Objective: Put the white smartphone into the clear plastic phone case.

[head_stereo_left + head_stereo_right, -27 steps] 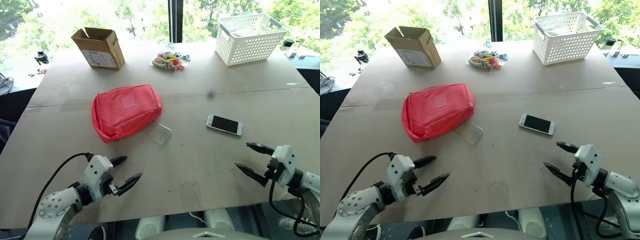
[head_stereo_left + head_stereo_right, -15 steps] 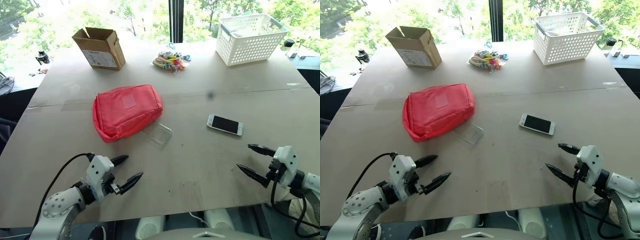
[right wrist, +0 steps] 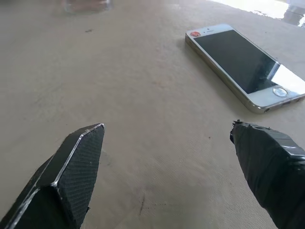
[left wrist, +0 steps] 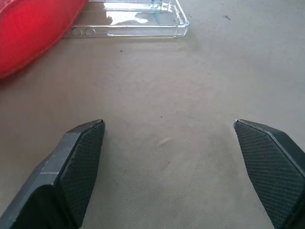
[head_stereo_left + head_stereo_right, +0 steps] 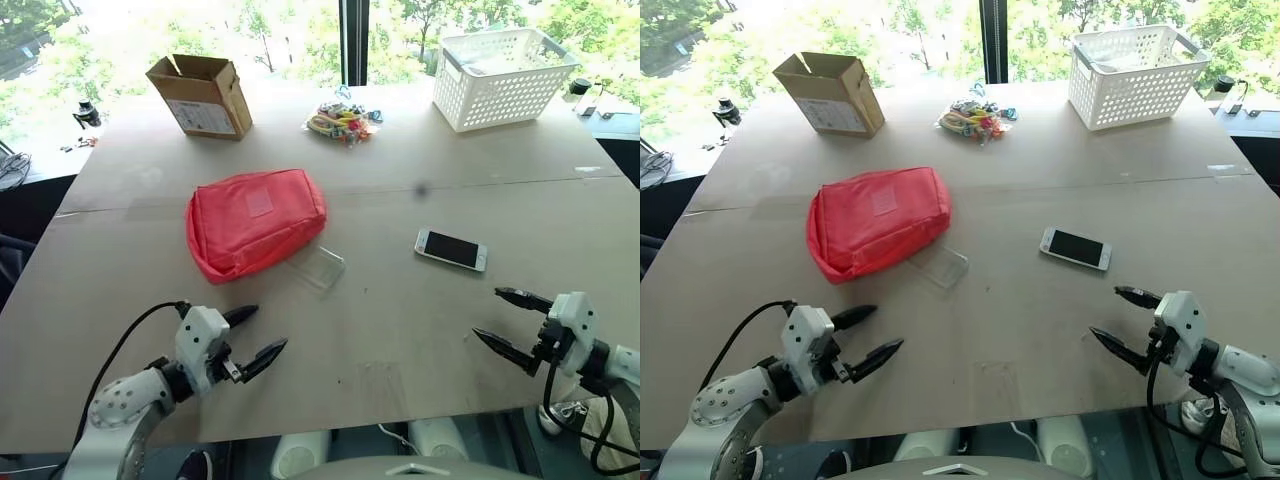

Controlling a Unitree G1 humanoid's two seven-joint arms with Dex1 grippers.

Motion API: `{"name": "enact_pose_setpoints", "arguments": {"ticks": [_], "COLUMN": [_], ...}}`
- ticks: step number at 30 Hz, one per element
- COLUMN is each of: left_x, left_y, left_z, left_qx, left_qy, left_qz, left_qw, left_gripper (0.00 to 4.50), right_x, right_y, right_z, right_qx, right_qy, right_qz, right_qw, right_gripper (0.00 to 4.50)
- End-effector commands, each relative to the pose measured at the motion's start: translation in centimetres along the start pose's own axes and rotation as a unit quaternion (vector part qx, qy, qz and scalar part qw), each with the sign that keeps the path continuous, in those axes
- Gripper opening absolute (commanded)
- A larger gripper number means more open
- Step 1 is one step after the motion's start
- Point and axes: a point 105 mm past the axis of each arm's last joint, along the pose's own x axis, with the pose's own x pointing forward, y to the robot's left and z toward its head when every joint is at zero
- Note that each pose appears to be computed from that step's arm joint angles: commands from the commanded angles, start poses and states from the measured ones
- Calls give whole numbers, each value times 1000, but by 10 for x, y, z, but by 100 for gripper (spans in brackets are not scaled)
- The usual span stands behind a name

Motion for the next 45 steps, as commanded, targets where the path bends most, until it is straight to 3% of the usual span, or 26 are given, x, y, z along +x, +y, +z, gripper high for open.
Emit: {"name": "enact_pose_setpoints", "arguments": {"ticks": [1, 7, 13, 16, 20, 23, 26, 30, 33, 37, 45], "left_x": [7, 28, 39, 40, 35, 35, 39, 46, 49, 50, 50], "left_y": [12, 49, 71, 75, 87, 98, 104, 105, 106, 117, 187], "left_z": [21, 54, 68, 59, 21, 10, 12, 16, 22, 38, 73], "left_qx": [17, 111, 143, 137, 120, 97, 101, 106, 109, 119, 140], "left_qy": [-19, -7, -24, -4, 76, 84, 75, 60, 45, 22, 8], "left_qz": [20, 70, 86, 89, 101, 127, 138, 135, 140, 167, 281], "left_qw": [999, 991, 986, 986, 985, 984, 982, 983, 983, 978, 949], "left_gripper": [443, 443, 443, 443, 443, 443, 358, 183, 83, 43, 25], "right_x": [12, 34, 43, 43, 43, 44, 43, 44, 45, 44, 50], "right_y": [13, 35, 41, 41, 39, 38, 33, 29, 29, 28, 21], "right_z": [35, 64, 77, 75, 78, 77, 78, 78, 79, 82, 102], "right_qx": [-12, -9, -16, -19, -25, -27, -33, -28, -23, -20, -12], "right_qy": [-66, -108, -122, -117, -121, -122, -123, -126, -130, -137, -182], "right_qz": [43, 96, 107, 106, 99, 96, 79, 62, 55, 48, 29], "right_qw": [997, 989, 987, 987, 987, 988, 989, 990, 990, 989, 983], "right_gripper": [450, 450, 450, 450, 450, 450, 450, 450, 450, 450, 450]}}
